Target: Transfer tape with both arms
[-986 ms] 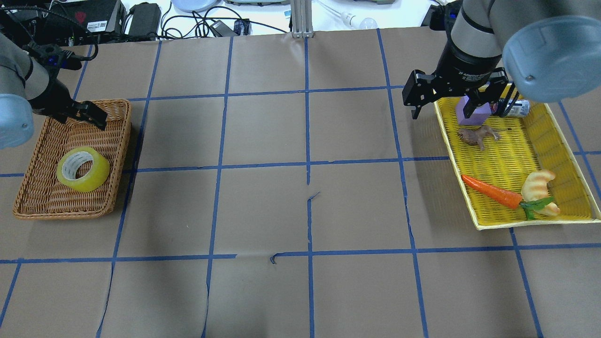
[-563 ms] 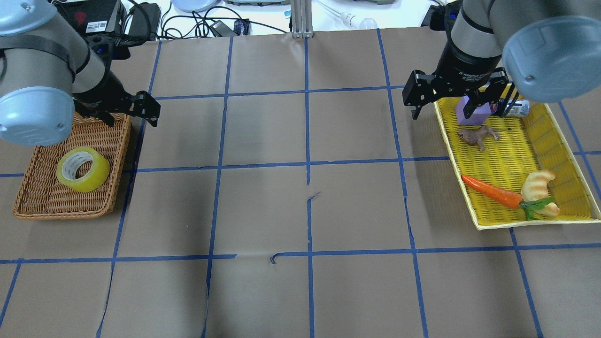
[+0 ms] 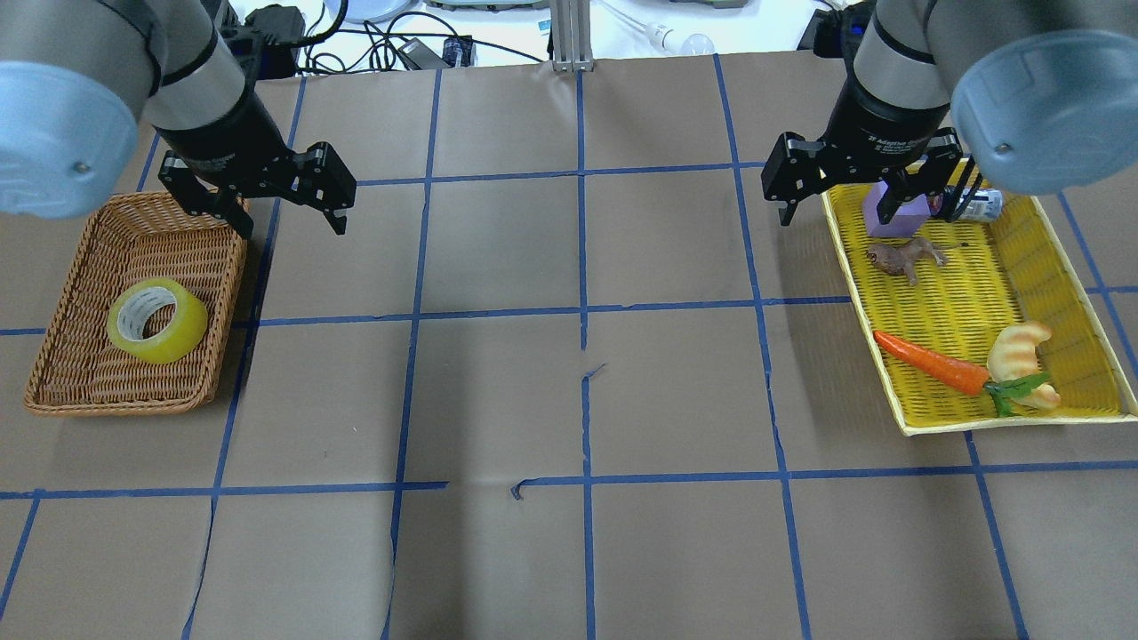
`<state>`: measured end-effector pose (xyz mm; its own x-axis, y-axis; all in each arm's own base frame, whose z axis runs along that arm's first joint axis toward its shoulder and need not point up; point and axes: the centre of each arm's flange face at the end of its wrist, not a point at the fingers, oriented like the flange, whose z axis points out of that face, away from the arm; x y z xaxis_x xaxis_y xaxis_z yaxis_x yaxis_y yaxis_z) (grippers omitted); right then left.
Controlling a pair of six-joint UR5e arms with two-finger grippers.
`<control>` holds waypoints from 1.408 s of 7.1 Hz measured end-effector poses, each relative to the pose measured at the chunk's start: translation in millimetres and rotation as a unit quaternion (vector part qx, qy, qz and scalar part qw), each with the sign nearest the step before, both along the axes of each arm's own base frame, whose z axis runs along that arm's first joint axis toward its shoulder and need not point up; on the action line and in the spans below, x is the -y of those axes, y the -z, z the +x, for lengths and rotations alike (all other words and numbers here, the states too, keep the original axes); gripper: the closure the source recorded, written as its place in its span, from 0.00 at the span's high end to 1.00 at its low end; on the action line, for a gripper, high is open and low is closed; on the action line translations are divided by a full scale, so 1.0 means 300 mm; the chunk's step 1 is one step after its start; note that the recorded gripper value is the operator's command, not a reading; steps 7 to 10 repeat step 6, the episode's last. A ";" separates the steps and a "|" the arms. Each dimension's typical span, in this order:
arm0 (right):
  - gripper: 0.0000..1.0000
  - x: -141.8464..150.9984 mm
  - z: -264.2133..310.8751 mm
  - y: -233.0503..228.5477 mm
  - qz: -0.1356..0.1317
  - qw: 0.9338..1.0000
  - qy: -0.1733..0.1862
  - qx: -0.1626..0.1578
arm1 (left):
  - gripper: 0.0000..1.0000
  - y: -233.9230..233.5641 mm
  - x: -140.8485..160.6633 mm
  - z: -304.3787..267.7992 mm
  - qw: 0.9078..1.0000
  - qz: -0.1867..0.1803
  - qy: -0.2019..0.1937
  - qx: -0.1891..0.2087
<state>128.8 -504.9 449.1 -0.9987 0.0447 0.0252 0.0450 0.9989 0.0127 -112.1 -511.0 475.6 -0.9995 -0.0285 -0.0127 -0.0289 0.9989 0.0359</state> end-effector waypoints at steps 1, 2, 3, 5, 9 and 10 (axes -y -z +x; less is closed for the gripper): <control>1.00 0.000 0.000 0.000 0.000 1.000 0.000 -0.001 | 1.00 -0.070 -0.006 -0.010 1.000 0.007 -0.006 -0.010; 1.00 0.000 -0.001 0.000 0.000 1.000 0.000 -0.001 | 1.00 -0.111 -0.011 -0.019 1.000 0.009 -0.011 -0.016; 1.00 0.000 -0.001 0.001 0.000 1.000 0.000 -0.001 | 1.00 -0.128 -0.017 -0.031 1.000 0.010 -0.010 -0.018; 1.00 0.000 0.000 0.001 0.000 1.000 0.000 0.000 | 1.00 -0.124 -0.024 -0.049 1.000 0.014 -0.006 -0.017; 1.00 -0.001 0.001 -0.002 -0.001 1.000 0.000 0.002 | 1.00 -0.119 -0.024 -0.051 1.000 0.015 -0.005 -0.016; 1.00 -0.001 0.001 -0.002 -0.001 1.000 0.000 0.002 | 1.00 -0.119 -0.024 -0.051 1.000 0.015 -0.005 -0.016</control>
